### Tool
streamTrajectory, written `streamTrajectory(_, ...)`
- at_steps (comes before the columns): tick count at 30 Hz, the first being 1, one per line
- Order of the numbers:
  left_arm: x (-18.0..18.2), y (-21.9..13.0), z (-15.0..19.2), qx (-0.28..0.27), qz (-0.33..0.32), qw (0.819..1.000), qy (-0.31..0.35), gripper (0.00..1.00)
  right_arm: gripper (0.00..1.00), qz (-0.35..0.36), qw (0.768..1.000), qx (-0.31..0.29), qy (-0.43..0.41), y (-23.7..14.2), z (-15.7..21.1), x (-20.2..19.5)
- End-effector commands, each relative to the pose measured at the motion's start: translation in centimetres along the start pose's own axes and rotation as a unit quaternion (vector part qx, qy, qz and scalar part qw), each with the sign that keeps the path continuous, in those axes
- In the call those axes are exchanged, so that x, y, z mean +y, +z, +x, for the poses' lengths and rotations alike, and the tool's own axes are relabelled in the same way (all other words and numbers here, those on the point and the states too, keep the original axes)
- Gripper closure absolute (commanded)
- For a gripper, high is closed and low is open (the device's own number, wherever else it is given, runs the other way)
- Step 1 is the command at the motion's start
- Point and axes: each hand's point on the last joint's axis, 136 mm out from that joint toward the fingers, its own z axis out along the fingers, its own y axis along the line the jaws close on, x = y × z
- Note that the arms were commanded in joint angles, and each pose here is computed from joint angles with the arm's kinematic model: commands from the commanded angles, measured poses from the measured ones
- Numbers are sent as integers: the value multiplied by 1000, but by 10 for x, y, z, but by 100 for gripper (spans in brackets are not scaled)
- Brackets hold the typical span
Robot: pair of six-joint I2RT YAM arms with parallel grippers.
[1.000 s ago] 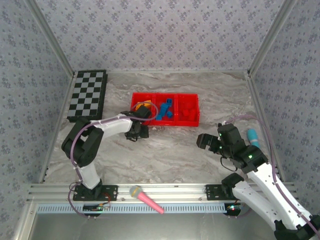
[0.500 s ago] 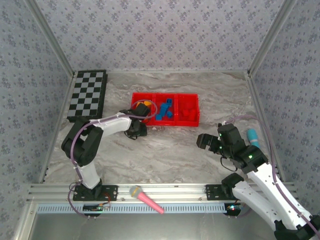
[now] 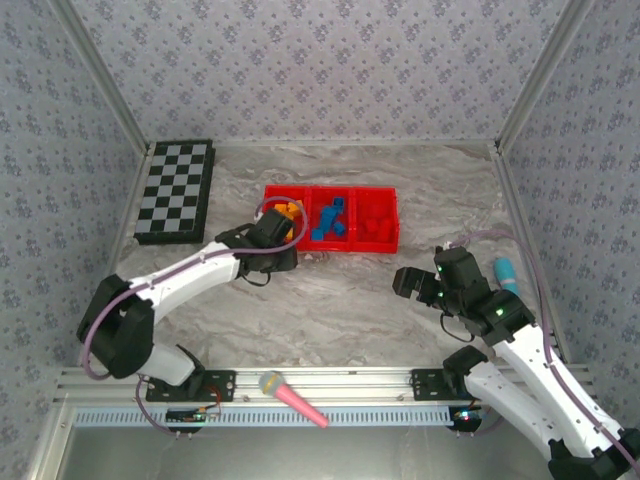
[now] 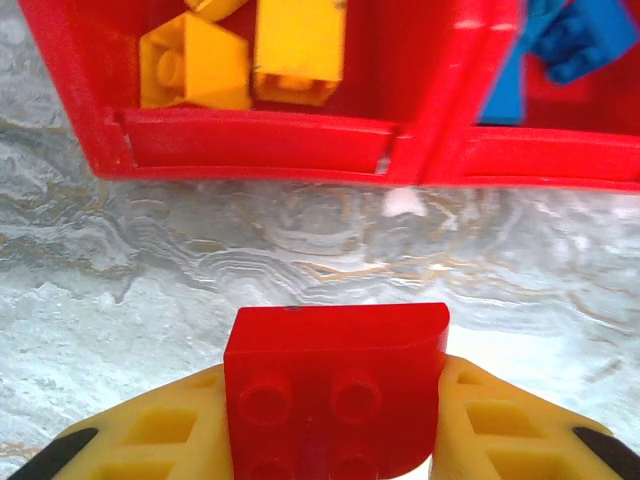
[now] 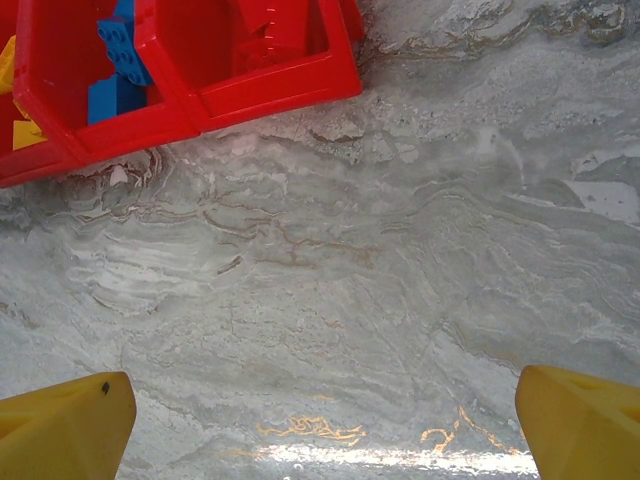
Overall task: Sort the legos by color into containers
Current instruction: Pick up the lego from the center of the table, then place the lego in the container.
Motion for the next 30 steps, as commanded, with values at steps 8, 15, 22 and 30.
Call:
streamTrajectory(8,-64,-9,-48,-36,60,997,32,72,0,1,1000,-3,-1,-1,1,-2)
streamTrajectory(15,-136,18,-78,-21,121,991,56,72,0,7,1000,4,-6,-12,9,-10)
streamTrajectory(22,-183,55,-97,-7,138,988,74,73,0,21,1000,-5,-10,-25,12,-21)
streamTrajectory(30,-216,85,-122,-16,145,986,79,67,0,19,1000,-5,-3,-29,16,-24)
